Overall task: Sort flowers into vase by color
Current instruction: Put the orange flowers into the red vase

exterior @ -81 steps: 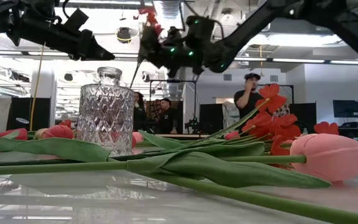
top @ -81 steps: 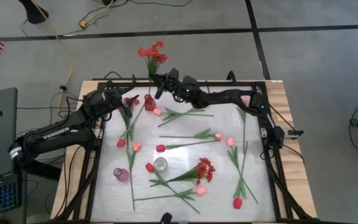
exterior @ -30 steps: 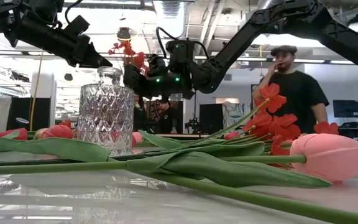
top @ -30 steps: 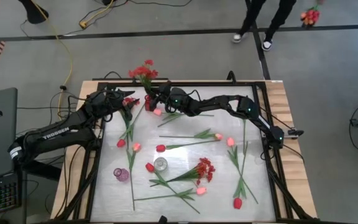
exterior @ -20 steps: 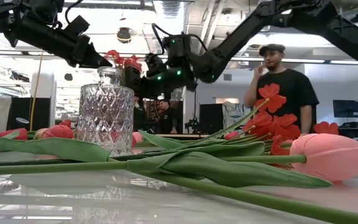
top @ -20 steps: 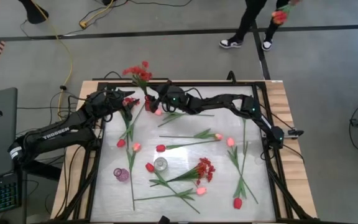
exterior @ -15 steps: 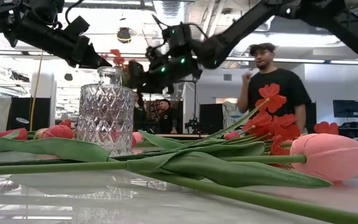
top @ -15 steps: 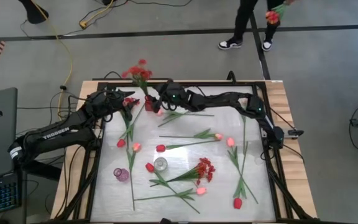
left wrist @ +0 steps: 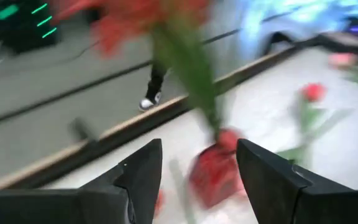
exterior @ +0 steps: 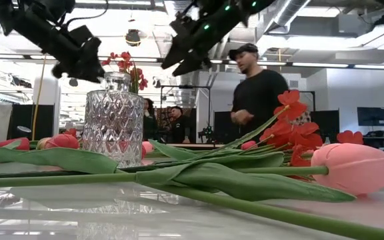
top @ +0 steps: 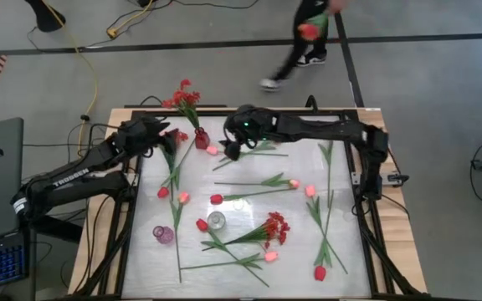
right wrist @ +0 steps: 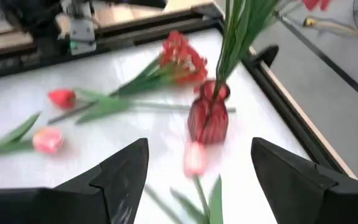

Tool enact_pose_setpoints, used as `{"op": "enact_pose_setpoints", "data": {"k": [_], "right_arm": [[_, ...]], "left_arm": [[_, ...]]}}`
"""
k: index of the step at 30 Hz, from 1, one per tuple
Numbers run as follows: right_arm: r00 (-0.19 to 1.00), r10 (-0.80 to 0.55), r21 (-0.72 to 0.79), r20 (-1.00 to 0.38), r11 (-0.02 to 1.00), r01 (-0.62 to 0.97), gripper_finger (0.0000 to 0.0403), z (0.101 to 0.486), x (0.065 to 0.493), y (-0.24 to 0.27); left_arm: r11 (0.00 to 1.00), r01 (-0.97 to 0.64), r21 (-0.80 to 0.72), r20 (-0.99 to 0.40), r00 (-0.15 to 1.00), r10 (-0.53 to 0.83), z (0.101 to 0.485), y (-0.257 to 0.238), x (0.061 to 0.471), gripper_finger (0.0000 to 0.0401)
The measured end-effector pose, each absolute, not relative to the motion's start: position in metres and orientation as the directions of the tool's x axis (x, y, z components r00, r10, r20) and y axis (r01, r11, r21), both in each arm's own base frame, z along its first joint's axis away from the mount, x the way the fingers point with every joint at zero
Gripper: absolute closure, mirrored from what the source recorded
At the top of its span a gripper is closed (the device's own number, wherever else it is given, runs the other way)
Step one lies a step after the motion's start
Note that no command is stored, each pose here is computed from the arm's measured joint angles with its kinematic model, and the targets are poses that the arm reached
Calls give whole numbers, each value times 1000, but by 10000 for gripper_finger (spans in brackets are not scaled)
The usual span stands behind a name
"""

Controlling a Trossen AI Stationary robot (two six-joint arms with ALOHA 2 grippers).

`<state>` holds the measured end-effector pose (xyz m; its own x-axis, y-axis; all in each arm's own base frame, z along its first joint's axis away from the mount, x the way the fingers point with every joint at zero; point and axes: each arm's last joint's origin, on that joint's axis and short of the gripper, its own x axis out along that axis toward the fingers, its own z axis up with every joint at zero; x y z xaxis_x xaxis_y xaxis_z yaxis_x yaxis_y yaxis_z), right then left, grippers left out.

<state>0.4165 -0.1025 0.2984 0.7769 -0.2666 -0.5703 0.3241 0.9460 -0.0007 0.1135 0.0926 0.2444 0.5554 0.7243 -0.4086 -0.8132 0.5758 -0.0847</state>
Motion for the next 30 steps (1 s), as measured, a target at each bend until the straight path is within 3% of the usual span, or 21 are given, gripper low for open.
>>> {"op": "enact_pose_setpoints", "data": {"k": [5,9,15,30], "right_arm": [[790,-261,0,-555,949,314,99,300,388,-92],[841,-274,17,-466,948,318,101,289,365,-87],[875,-280,29,-396,948,316,101,266,343,-82],[881,-225,-4,-416,969,246,101,252,338,-82]], "left_arm": [[462,-877,-128,-530,454,716,232,91,108,207],[428,-879,-209,-644,453,616,220,90,111,207],[294,-936,-194,-810,322,491,194,90,119,207],[188,-975,-121,-935,176,308,158,84,143,207]]}}
